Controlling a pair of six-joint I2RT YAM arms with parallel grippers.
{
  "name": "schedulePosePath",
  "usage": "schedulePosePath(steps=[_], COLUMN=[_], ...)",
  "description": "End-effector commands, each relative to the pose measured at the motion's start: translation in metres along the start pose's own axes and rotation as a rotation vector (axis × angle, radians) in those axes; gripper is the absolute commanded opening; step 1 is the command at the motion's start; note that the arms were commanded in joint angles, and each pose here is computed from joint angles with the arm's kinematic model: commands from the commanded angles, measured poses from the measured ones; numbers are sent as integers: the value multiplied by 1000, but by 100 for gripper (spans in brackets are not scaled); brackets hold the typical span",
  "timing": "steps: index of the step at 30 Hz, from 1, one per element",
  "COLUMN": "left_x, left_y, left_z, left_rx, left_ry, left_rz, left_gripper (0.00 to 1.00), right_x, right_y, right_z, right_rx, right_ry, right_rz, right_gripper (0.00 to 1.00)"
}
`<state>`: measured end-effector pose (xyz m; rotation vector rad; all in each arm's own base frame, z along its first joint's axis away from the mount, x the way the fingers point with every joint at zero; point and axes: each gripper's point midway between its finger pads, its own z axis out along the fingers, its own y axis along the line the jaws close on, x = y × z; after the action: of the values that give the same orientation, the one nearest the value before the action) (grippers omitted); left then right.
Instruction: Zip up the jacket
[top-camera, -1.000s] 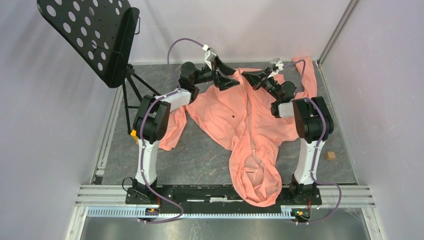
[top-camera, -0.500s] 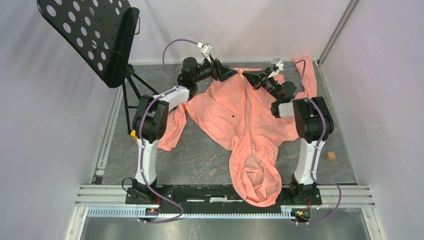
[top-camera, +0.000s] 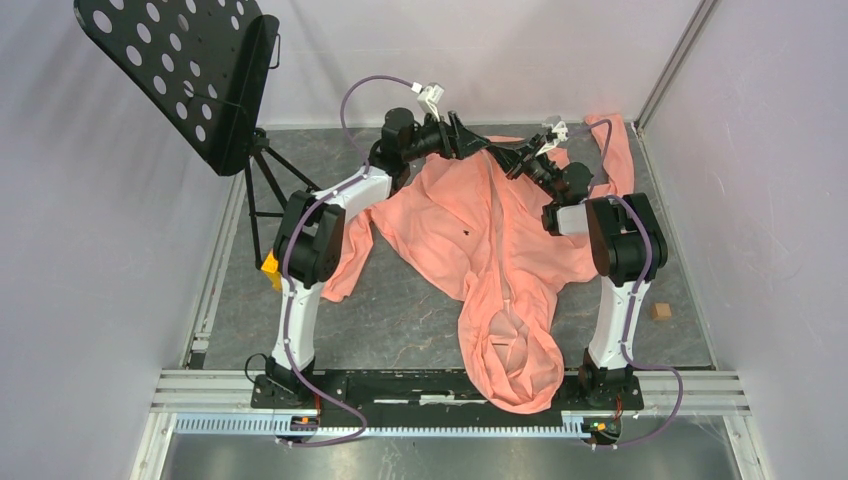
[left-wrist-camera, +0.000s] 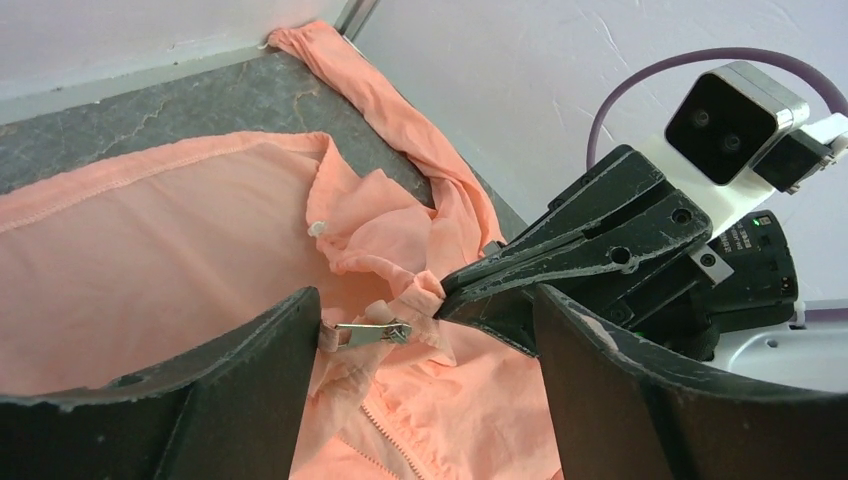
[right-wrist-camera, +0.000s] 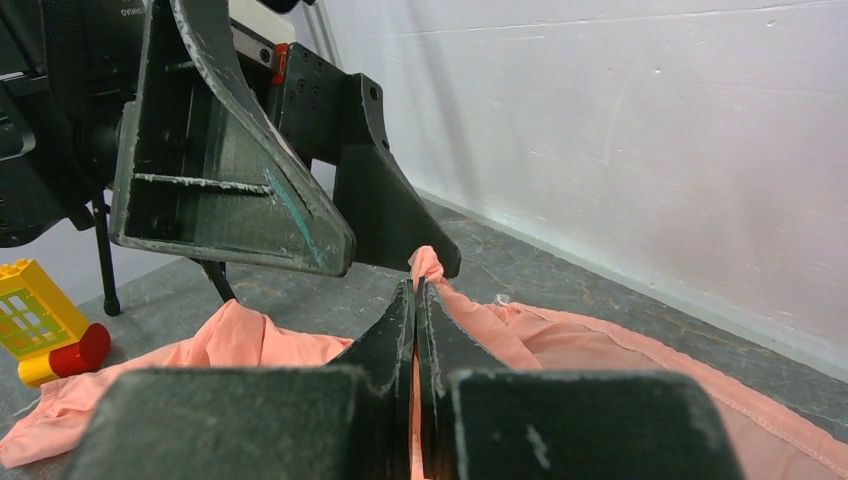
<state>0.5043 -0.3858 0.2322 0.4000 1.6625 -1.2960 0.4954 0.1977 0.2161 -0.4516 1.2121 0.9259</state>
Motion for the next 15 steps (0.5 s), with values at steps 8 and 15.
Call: schedulePosePath(steps=[8,15], left_x=[-28,-25], left_y=[-38,-48], left_z=[-15,-12], left_rx=[113,193], left_ry=[-91,-74], left_rz=[218,188], left_gripper=[63,52], right_x=[-31,-32], right_y=[8,9], right_z=[5,5], right_rx=[-47,-52], right_ry=[-113,-118], right_rz=[-94,-88], right_gripper=[0,0])
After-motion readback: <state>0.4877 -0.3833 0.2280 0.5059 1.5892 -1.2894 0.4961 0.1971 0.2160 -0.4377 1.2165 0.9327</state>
